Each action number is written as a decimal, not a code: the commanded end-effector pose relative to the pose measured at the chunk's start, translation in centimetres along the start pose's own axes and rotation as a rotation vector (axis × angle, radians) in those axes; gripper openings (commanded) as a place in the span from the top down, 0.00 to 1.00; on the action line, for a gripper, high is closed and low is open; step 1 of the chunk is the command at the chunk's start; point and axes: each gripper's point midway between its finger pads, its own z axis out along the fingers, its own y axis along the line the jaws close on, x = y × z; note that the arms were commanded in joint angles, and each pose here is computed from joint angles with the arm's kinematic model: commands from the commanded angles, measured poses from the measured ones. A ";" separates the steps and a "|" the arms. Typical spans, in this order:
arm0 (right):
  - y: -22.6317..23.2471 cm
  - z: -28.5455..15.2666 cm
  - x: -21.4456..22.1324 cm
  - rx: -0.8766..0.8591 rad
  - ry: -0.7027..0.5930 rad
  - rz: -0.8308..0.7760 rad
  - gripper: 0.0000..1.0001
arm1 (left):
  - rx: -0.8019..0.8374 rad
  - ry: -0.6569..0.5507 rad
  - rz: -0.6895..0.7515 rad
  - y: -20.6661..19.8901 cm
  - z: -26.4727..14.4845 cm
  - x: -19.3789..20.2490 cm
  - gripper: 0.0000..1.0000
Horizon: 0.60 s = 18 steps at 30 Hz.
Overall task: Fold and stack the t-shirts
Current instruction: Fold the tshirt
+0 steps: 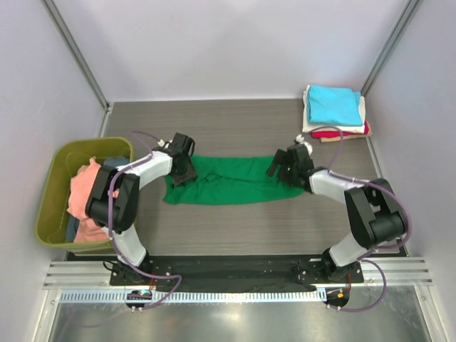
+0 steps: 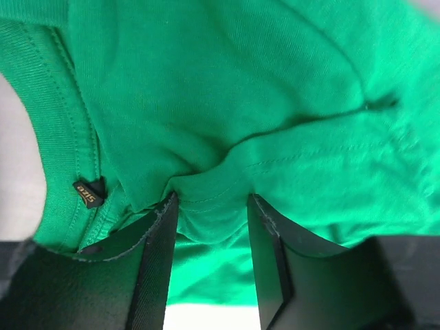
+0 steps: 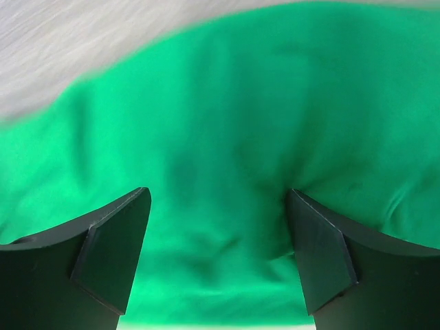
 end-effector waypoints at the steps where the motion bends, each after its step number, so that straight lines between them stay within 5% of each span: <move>1: 1.7 -2.4 11.4 -0.071 0.271 0.077 0.14 | 0.027 -0.035 -0.005 -2.4 4.0 -1.8 0.55; 5: 8.9 -7.0 21.3 -0.224 0.370 -0.047 0.14 | 0.067 -0.015 0.021 -6.3 6.8 -4.4 0.56; 8: 15.4 -10.1 23.6 -0.314 0.371 -0.131 0.14 | 0.251 -0.101 0.087 -14.4 3.8 -10.8 0.58; 14: 20.1 -14.5 20.3 -0.348 0.227 -0.291 0.13 | 0.398 -0.299 0.233 -19.7 -7.9 -17.2 0.52; 18: 20.4 -15.2 15.9 -0.279 0.071 -0.376 0.10 | 0.311 -0.369 0.241 -16.3 -14.7 -18.1 0.46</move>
